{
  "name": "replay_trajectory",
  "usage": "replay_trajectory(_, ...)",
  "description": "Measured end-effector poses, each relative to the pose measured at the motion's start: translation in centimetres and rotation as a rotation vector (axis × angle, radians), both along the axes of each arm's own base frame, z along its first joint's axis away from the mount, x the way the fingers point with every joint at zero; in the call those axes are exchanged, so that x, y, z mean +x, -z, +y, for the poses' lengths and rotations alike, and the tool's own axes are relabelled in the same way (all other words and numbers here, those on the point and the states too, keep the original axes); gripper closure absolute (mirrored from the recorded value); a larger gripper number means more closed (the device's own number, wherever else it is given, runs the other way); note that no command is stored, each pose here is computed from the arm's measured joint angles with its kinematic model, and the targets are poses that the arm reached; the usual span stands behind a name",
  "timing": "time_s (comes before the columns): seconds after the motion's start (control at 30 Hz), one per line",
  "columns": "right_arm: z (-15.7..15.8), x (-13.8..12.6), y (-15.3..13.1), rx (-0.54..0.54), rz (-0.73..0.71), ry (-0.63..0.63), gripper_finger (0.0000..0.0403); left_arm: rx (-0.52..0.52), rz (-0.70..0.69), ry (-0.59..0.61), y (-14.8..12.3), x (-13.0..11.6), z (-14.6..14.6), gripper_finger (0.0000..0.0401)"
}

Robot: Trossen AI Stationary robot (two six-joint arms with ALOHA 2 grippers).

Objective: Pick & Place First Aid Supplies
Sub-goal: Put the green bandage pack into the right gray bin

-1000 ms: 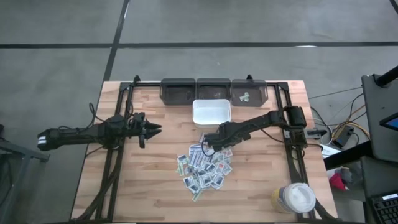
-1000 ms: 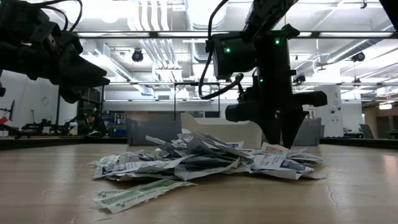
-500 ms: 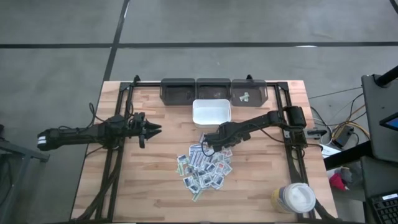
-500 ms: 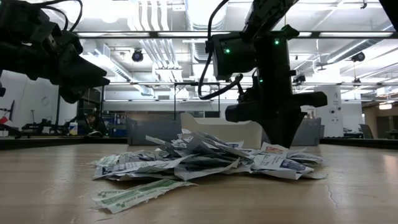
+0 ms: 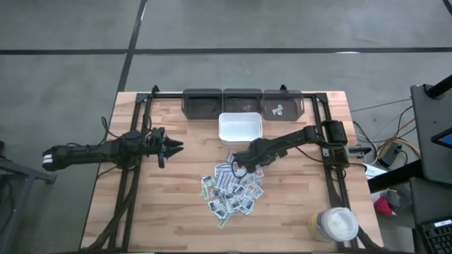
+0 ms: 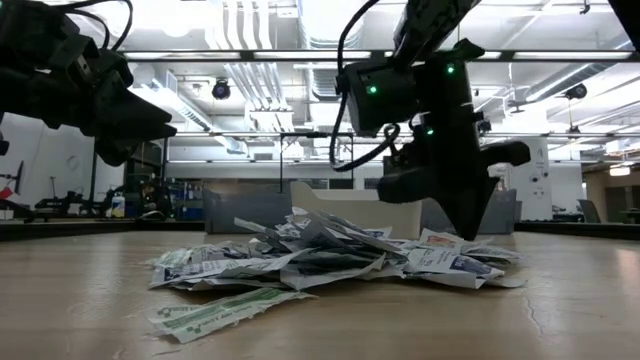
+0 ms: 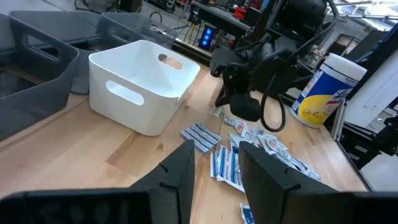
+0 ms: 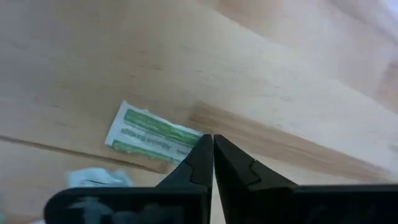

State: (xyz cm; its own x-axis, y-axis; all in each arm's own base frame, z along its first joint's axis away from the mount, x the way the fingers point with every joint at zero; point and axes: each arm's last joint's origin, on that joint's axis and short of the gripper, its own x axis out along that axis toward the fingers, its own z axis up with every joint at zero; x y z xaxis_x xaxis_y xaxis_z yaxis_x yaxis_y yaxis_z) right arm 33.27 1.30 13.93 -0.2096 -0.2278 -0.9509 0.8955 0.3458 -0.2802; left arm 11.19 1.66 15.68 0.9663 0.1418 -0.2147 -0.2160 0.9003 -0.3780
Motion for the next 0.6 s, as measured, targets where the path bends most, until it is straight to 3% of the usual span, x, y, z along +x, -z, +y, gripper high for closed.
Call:
replay_trajectory(0.17,-0.1,-1.2,-2.1,-0.012,0.047,-0.027,0.0394,0.0,0.0,0.0,0.0,0.0,0.0,0.0282)
replay_trajectory(0.33,-0.3,-2.5,-6.2,-0.041,-0.004,-0.08,0.0394,0.001,-0.003,0.0,0.0,0.0,0.0,0.0282)
replay_trajectory(0.43,-0.6,-3.5,-9.2,-0.133,-0.087,-0.118,0.0394,0.001,-0.003,0.0,0.0,0.0,0.0,0.0282)
replay_trajectory(0.6,-2.0,-5.9,-14.2,-0.386,-0.25,-0.104,0.0394,0.001,-0.005,0.0,0.0,0.0,0.0,0.0282)
